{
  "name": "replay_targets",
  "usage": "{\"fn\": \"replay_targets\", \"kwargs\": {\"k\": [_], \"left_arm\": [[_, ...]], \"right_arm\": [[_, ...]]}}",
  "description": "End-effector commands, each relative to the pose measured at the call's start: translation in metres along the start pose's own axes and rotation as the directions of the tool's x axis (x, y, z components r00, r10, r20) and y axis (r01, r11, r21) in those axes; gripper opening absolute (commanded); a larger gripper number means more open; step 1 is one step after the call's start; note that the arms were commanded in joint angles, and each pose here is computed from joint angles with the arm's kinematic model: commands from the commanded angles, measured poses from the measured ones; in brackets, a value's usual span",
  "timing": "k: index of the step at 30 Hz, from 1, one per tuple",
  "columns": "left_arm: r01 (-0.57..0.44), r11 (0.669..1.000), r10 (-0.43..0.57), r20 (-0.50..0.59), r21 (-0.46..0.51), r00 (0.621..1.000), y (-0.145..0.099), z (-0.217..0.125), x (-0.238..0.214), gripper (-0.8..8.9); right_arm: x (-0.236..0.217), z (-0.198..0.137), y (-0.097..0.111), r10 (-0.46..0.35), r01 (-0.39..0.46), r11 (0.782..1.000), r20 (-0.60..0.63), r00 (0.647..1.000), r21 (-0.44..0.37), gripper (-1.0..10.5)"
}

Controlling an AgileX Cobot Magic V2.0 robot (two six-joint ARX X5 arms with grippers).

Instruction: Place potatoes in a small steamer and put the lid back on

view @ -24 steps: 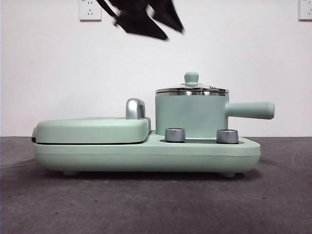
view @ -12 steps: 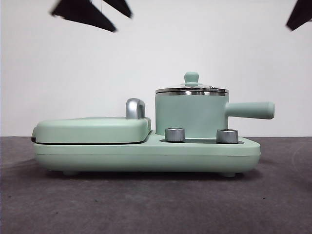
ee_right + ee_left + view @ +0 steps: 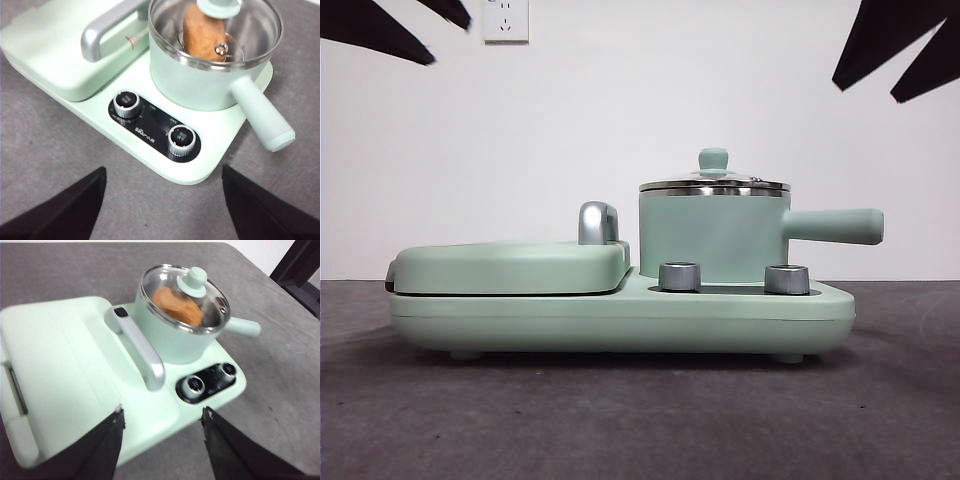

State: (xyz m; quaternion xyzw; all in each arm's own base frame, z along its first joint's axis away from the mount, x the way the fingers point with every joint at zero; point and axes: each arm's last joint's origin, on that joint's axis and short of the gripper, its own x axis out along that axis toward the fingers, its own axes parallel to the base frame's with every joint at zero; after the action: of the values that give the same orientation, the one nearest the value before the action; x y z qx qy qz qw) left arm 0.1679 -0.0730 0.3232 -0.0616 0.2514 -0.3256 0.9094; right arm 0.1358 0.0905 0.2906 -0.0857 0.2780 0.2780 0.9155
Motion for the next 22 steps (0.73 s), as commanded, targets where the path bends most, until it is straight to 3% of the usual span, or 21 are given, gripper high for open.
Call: {"fn": "replay_targets", "kwargs": {"k": [1, 3, 4, 5, 6, 7, 22], "left_arm": [[0.002, 1.000, -0.002, -0.003, -0.014, 1.000, -0.0022, 0.0001, -0.0036, 2.49], [0.005, 1.000, -0.005, -0.013, -0.015, 1.000, -0.0036, -0.0016, -0.0068, 2.21], [0.005, 1.000, -0.005, -0.015, -0.016, 1.000, -0.0040, -0.0022, -0.0079, 1.07], [0.003, 1.000, -0.004, -0.022, -0.020, 1.000, -0.0042, -0.0030, -0.0088, -0.01], [0.003, 1.000, -0.003, -0.021, -0.017, 1.000, -0.0044, -0.0031, -0.0095, 0.07], [0.003, 1.000, -0.003, -0.021, -0.018, 1.000, -0.0044, -0.0031, -0.0095, 0.06], [0.001, 1.000, -0.002, -0.030, -0.018, 1.000, -0.0043, -0.0040, -0.0096, 0.06]], "right_arm": [[0.0012, 0.0025, 0.0009, 0.000, 0.000, 1.000, 0.004, 1.000, -0.008, 3.6], [0.0001, 0.0026, 0.0009, 0.002, -0.002, 1.000, 0.009, 1.000, -0.007, 3.5], [-0.0010, 0.0017, 0.0010, 0.005, -0.005, 1.000, 0.004, 1.000, -0.007, 3.1], [-0.0023, 0.0006, 0.0010, 0.004, -0.004, 1.000, -0.003, 1.000, -0.008, 1.0], [-0.0037, 0.0007, 0.0009, 0.004, -0.004, 1.000, 0.003, 1.000, -0.020, -0.1], [-0.0040, 0.0018, 0.0008, 0.000, 0.000, 1.000, 0.016, 1.000, -0.027, 0.4], [-0.0057, 0.0075, 0.0009, 0.004, -0.001, 1.000, 0.079, 0.997, -0.026, 0.4]]}}
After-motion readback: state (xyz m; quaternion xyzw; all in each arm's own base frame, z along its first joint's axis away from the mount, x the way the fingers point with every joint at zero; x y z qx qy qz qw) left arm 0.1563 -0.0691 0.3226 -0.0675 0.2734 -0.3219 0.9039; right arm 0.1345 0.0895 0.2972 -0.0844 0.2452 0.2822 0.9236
